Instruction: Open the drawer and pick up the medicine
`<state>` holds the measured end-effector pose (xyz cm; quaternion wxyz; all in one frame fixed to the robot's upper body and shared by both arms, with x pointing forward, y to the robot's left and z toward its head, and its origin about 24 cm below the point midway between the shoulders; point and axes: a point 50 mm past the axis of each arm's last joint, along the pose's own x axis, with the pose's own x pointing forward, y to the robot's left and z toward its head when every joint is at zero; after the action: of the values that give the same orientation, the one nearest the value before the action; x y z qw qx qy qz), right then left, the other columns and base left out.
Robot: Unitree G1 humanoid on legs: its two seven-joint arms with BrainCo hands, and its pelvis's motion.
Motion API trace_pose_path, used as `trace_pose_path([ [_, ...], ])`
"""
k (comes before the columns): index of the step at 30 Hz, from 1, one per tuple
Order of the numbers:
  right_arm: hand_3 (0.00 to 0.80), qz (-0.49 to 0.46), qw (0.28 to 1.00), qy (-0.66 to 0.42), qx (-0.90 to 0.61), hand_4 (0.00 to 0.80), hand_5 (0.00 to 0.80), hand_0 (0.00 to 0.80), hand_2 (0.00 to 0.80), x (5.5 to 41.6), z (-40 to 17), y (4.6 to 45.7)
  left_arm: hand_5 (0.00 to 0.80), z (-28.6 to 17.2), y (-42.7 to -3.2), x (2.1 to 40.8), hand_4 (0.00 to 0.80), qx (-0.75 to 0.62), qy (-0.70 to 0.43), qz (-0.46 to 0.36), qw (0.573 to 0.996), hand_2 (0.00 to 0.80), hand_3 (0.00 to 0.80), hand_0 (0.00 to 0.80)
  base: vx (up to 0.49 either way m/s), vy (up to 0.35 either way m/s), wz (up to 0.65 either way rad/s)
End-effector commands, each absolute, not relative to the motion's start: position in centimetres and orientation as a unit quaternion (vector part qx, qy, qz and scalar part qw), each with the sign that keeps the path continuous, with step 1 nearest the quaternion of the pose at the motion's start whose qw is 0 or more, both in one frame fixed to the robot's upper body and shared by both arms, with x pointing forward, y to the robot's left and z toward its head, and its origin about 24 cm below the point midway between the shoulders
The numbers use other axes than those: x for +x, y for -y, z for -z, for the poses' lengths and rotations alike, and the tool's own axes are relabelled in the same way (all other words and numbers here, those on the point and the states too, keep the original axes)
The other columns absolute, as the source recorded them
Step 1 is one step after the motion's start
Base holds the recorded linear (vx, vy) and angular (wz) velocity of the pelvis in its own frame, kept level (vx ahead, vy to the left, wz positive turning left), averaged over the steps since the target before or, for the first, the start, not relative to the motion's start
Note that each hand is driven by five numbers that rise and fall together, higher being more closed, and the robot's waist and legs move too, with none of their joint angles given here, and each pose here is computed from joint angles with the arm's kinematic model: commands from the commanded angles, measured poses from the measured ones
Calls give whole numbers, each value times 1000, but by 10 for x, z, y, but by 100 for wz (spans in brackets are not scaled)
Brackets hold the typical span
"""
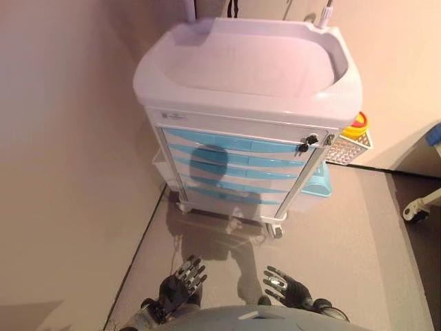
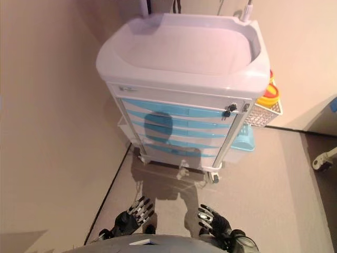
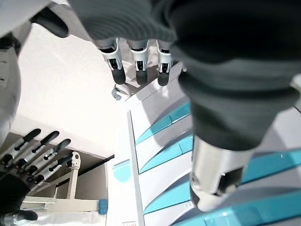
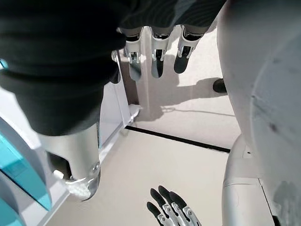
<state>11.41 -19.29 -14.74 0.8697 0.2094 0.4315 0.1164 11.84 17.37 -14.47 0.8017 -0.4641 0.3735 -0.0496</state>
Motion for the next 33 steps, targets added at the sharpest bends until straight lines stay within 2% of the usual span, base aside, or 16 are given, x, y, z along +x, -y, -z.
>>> trace_pose_path([
  [1, 0, -134, 898, -363, 208, 0, 0, 0, 0, 152, 131, 191, 0, 130, -153, 153, 0, -512, -312, 96, 794, 0, 0, 0, -147, 17, -3],
  [7, 0, -133, 909, -340, 203, 0, 0, 0, 0, 167, 123, 190, 0, 113, -142, 177, 0, -572, -244, 127, 773, 0, 0, 0, -101, 28, -1],
  [16, 0, -140, 914, -323, 203, 0, 0, 0, 0, 182, 114, 187, 0, 78, -133, 224, 0, -582, -141, 191, 778, 0, 0, 0, -67, 21, -3],
  [19, 0, -145, 914, -320, 204, 0, 0, 0, 0, 187, 111, 185, 0, 58, -130, 244, 0, -598, -98, 214, 767, 0, 0, 0, -66, 8, -2],
  [29, 0, -161, 913, -307, 215, 0, 0, 0, 0, 201, 102, 181, 0, -4, -130, 300, 0, -648, 31, 232, 725, 0, 0, 0, -33, 1, -4],
  [33, 0, -169, 913, -303, 214, 0, 0, 0, 0, 205, 98, 180, 0, -37, -142, 327, 0, -660, 65, 219, 716, 0, 0, 0, 3, 9, -3],
])
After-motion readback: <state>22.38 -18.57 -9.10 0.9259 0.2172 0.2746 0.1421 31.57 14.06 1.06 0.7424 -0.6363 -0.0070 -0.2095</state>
